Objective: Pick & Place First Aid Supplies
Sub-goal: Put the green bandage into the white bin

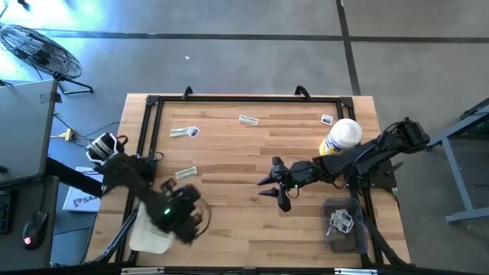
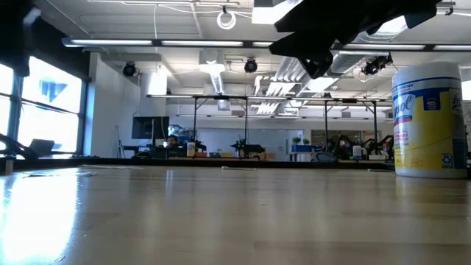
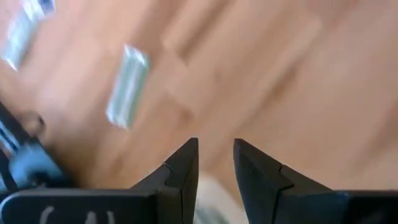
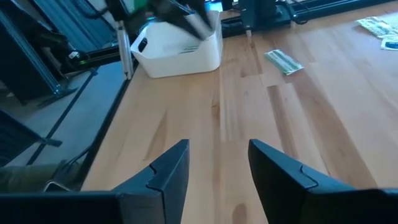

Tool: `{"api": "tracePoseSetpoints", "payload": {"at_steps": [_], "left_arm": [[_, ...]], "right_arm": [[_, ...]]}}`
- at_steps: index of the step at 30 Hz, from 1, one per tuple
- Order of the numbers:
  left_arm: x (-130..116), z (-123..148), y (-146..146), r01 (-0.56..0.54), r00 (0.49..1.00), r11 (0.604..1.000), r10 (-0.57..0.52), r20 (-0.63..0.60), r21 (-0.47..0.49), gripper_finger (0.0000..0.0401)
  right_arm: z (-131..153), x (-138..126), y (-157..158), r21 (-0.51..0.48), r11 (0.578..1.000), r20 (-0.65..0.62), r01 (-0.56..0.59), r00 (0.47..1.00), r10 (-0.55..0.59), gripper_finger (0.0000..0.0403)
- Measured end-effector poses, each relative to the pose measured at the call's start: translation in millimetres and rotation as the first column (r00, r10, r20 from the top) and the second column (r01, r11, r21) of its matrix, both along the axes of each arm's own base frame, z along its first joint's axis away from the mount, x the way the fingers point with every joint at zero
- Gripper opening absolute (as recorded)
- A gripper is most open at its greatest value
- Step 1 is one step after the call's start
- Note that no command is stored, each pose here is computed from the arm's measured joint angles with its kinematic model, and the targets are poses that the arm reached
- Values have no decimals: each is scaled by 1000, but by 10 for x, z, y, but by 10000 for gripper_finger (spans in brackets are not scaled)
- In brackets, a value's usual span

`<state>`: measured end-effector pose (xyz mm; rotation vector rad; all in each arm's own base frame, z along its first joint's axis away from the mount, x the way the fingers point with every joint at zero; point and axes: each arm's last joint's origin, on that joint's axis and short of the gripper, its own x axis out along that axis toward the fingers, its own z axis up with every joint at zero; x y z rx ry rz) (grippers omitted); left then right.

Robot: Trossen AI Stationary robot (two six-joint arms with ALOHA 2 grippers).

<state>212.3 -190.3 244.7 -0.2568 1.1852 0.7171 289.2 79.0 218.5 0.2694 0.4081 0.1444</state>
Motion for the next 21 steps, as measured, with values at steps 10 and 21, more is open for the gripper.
{"api": "tracePoseSetpoints", "payload": {"at_steps": [10, 21], "left_arm": [[487, -586, 837, -131, 990, 989, 126, 71, 67, 80], [248, -957, 1243, -380, 914, 924, 371, 165, 30, 160]], "right_arm": [[-1, -142, 404, 17, 992, -4, -127, 992, 127, 165], [-16, -235, 582, 16, 991, -20, -136, 990, 136, 166]]}}
